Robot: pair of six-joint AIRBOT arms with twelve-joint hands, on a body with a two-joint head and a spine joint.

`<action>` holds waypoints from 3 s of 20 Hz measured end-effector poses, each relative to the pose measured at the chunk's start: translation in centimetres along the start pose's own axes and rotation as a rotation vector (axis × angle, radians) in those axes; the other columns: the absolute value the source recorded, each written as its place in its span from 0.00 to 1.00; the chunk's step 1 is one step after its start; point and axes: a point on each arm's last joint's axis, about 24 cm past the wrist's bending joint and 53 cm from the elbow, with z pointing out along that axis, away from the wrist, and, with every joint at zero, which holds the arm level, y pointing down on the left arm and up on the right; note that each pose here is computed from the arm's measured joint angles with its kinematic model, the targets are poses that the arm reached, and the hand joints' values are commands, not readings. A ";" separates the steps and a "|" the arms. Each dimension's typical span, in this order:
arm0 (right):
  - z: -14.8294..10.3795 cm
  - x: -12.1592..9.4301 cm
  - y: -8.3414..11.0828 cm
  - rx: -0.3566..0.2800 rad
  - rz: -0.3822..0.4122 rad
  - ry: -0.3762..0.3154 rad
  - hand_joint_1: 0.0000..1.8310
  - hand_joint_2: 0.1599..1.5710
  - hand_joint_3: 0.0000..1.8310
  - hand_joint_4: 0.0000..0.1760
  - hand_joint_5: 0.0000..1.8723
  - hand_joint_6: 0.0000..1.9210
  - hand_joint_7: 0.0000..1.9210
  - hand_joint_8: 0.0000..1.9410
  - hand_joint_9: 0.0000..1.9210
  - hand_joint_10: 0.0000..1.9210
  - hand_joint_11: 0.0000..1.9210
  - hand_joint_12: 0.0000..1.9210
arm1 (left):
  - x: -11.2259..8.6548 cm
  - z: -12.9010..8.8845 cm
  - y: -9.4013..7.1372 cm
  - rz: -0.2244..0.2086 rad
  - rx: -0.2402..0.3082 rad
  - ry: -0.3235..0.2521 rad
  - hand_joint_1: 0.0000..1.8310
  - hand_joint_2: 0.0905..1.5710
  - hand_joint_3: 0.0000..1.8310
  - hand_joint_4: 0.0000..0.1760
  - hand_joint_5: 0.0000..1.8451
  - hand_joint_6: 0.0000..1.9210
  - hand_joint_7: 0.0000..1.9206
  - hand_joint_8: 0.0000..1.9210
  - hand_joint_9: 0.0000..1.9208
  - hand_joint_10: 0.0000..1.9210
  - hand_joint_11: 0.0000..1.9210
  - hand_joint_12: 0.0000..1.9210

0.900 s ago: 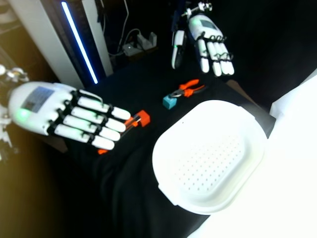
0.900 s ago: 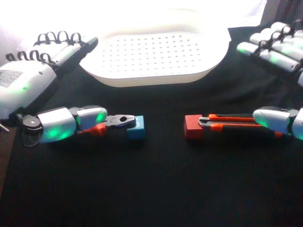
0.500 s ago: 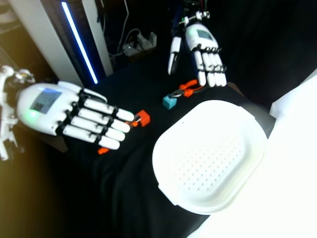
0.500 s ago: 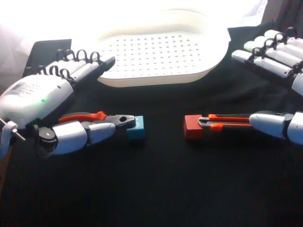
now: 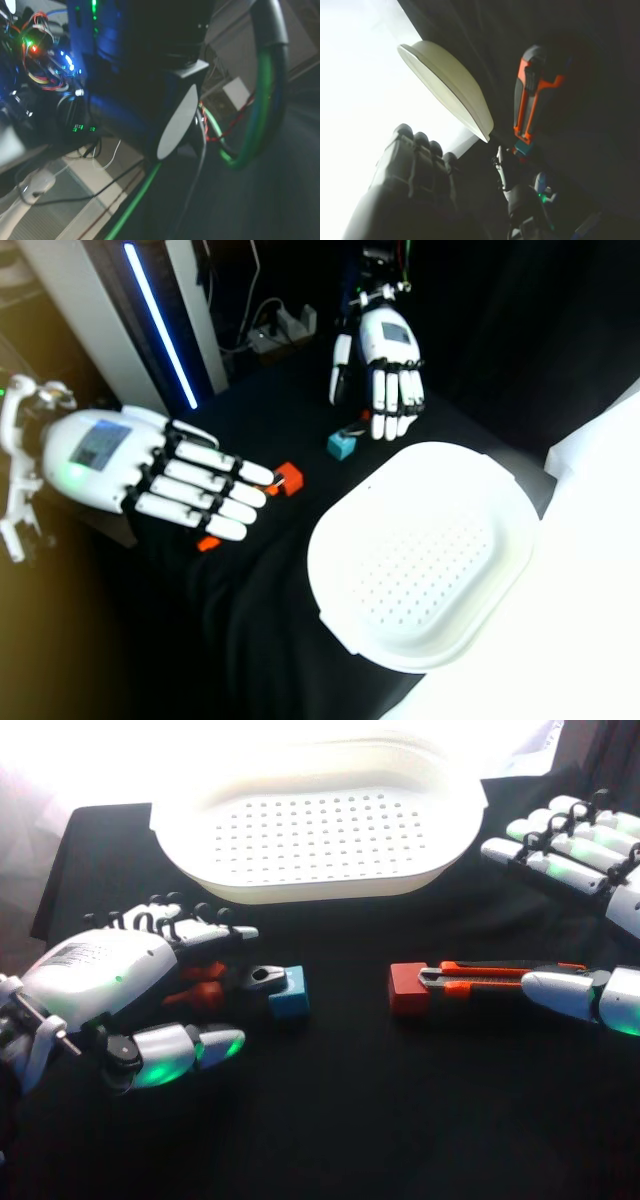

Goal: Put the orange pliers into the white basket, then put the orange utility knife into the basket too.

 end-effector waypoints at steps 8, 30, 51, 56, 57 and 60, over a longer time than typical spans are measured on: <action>0.0 0.3 0.0 0.001 0.002 0.008 0.10 0.81 0.00 0.28 0.00 0.00 0.00 0.00 0.00 0.00 0.00 0.00 | 0.5 3.0 1.8 0.005 -0.081 0.004 0.55 0.91 0.00 0.02 0.22 0.93 0.26 0.92 0.27 0.97 0.32 1.00; 0.4 1.8 0.0 0.007 0.022 0.041 0.12 0.82 0.00 0.17 0.00 0.00 0.00 0.00 0.00 0.00 0.00 0.00 | -13.8 8.8 -5.8 0.028 0.126 -0.241 0.80 0.76 0.00 0.00 0.53 1.00 0.59 1.00 0.64 1.00 0.70 1.00; 0.9 3.2 0.2 -0.008 0.012 0.075 0.26 0.74 0.00 0.10 0.00 0.00 0.00 0.00 0.00 0.00 0.00 0.00 | -9.3 14.9 -3.0 -0.055 -0.006 -0.048 0.01 0.69 0.00 0.73 0.00 0.00 0.00 0.00 0.00 0.00 0.00 0.00; 2.7 4.6 -0.9 0.020 0.033 0.108 0.30 0.77 0.00 0.00 0.05 0.01 0.10 0.01 0.11 0.03 0.00 0.43 | -12.1 6.7 -2.2 -0.077 0.090 -0.203 0.00 0.81 0.01 0.96 0.00 0.00 0.00 0.00 0.00 0.00 0.00 0.00; 3.0 4.9 -1.2 0.028 0.041 0.113 0.30 0.77 0.00 0.00 0.06 0.01 0.12 0.01 0.12 0.04 0.00 0.49 | -11.8 5.3 -1.7 -0.084 0.087 -0.212 0.00 0.84 0.01 0.81 0.00 0.00 0.00 0.00 0.00 0.00 0.00 0.00; 3.7 6.7 -1.8 0.054 0.075 0.150 0.29 0.79 0.00 0.00 0.12 0.01 0.18 0.01 0.15 0.07 0.00 0.50 | -10.6 1.0 -2.3 -0.085 0.123 -0.247 0.03 0.88 0.01 0.84 0.00 0.00 0.00 0.00 0.00 0.00 0.00 0.00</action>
